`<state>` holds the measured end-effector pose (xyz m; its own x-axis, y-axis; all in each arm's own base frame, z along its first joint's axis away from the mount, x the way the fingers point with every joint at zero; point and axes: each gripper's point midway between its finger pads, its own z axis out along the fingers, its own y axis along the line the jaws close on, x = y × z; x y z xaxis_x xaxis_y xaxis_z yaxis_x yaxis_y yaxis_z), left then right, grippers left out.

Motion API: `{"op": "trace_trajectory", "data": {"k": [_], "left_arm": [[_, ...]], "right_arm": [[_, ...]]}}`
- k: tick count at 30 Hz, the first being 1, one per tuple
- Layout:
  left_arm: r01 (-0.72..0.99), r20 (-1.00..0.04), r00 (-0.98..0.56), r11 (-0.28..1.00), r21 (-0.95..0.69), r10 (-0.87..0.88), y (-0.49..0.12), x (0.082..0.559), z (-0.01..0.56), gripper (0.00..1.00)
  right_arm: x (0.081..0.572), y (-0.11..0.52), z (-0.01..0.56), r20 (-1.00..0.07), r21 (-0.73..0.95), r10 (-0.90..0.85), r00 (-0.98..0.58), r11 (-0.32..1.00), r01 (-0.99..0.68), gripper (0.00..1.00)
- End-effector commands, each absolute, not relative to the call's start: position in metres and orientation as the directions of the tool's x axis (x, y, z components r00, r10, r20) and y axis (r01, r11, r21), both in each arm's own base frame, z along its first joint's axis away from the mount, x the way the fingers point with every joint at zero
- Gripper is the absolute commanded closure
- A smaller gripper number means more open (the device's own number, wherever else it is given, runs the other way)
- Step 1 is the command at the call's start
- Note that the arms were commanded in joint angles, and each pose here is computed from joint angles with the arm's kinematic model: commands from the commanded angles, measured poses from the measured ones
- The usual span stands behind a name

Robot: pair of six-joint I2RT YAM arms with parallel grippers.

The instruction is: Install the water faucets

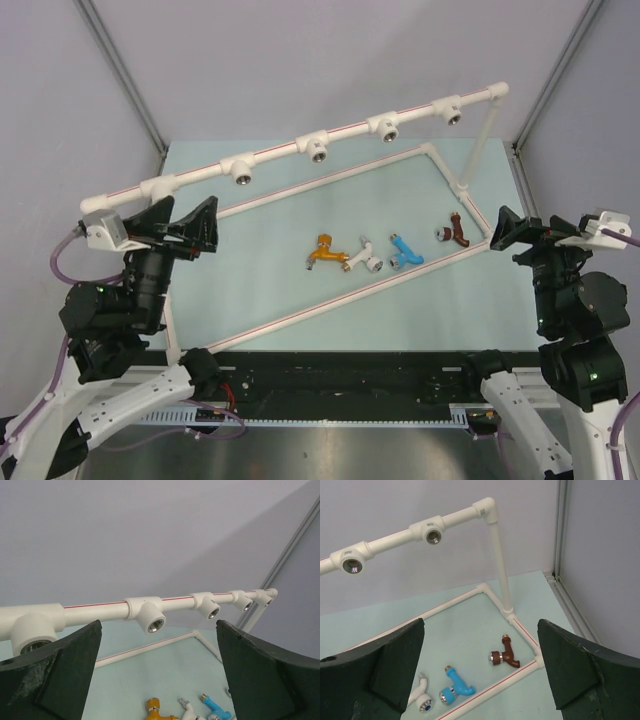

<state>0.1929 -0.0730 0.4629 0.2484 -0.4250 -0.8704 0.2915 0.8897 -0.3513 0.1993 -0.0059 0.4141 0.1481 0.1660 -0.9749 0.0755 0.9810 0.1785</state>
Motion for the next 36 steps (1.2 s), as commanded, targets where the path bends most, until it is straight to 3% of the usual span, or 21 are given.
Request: {"op": "trace_trajectory", "data": {"k": [1, 10, 14, 18, 28, 36], "left_arm": [[0.298, -0.884, 0.262, 0.904, -0.308, -0.388, -0.076, 0.193, 0.471, 0.00], [0.403, -0.935, 0.103, 0.873, -0.274, -0.340, -0.139, 0.214, 0.429, 0.00], [0.450, -0.939, -0.071, 0.829, -0.332, -0.337, -0.175, 0.218, 0.385, 0.00], [0.478, -0.915, -0.248, 0.782, -0.401, -0.318, -0.202, 0.211, 0.338, 0.00], [0.449, -0.839, -0.488, 0.755, -0.479, -0.241, -0.225, 0.195, 0.252, 0.00], [0.419, -0.829, -0.524, 0.788, -0.451, -0.196, -0.216, 0.190, 0.231, 0.00]], "right_arm": [[0.214, 0.006, 0.416, -0.966, 0.220, 0.212, 0.150, 0.975, 0.034, 0.00], [0.253, 0.076, 0.369, -0.973, 0.222, 0.199, -0.117, 0.945, -0.241, 0.00], [0.270, 0.118, 0.336, -0.945, 0.265, 0.164, -0.282, 0.889, -0.373, 0.00], [0.286, 0.165, 0.287, -0.913, 0.217, 0.022, -0.407, 0.871, -0.441, 0.00], [0.286, 0.282, 0.165, -0.794, 0.130, -0.306, -0.525, 0.759, -0.638, 0.06], [0.319, 0.335, 0.115, -0.780, 0.206, -0.236, -0.579, 0.777, -0.594, 0.22]]}}
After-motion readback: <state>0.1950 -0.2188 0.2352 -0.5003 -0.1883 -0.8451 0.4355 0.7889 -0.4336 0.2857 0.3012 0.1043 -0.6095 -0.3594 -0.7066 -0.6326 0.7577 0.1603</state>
